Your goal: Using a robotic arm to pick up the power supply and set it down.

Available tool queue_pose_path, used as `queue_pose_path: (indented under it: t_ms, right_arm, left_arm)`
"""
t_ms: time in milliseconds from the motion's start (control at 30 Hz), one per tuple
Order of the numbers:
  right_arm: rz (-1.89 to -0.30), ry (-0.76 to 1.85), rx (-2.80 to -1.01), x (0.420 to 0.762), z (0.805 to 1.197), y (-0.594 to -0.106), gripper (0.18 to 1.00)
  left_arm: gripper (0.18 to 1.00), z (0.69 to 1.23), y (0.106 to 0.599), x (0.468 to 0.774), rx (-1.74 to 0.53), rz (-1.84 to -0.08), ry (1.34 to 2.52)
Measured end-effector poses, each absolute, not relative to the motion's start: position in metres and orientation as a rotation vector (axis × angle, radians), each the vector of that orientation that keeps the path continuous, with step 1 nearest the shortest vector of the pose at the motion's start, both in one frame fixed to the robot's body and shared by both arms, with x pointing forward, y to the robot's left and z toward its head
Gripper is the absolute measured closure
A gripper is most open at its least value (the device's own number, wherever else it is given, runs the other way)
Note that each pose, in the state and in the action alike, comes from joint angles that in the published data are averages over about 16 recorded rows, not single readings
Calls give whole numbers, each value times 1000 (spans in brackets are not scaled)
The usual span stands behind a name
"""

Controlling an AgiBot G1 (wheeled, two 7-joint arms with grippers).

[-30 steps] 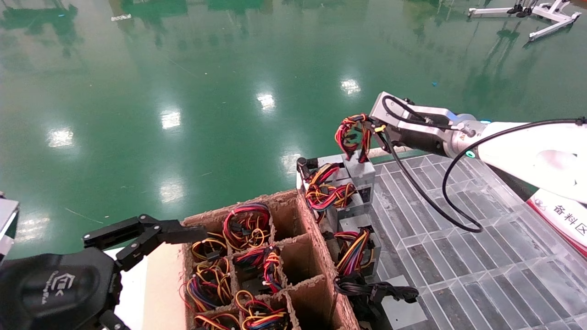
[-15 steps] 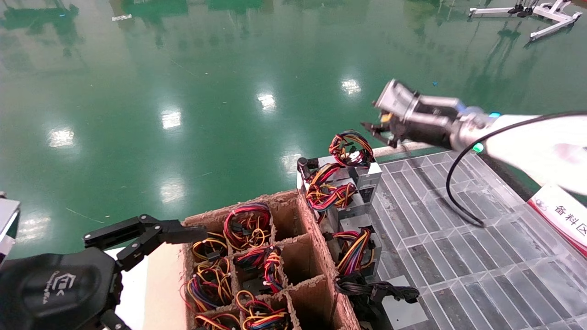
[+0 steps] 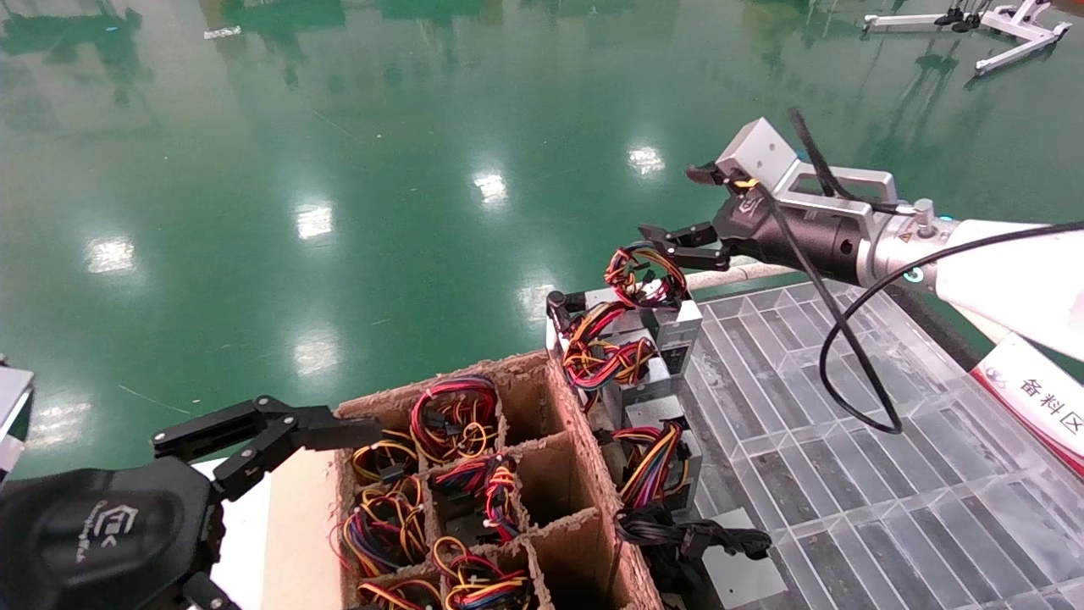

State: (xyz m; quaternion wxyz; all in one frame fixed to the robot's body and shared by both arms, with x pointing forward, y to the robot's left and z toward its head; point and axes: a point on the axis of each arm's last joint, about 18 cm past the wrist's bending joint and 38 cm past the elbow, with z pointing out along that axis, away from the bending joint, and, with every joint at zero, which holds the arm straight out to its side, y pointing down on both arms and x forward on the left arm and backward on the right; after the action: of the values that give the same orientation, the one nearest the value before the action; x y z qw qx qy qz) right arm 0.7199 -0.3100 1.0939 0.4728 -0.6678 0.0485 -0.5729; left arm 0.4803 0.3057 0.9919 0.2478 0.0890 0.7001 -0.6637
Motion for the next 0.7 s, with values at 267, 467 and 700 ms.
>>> queue_pose_path:
  t_ms: [267, 467, 700]
  right_arm:
    - [-1264, 83, -1557, 698, 1078, -310, 295]
    - [-1166, 51, -1513, 676, 1066, -311, 226]
    - [-1054, 6, -1481, 646, 1054, -312, 188]
  left_arm:
    - [184, 992, 306, 480, 243, -1809, 1908]
    - [184, 992, 306, 480, 243, -1809, 1908]
    - [184, 992, 306, 480, 243, -1809, 1908]
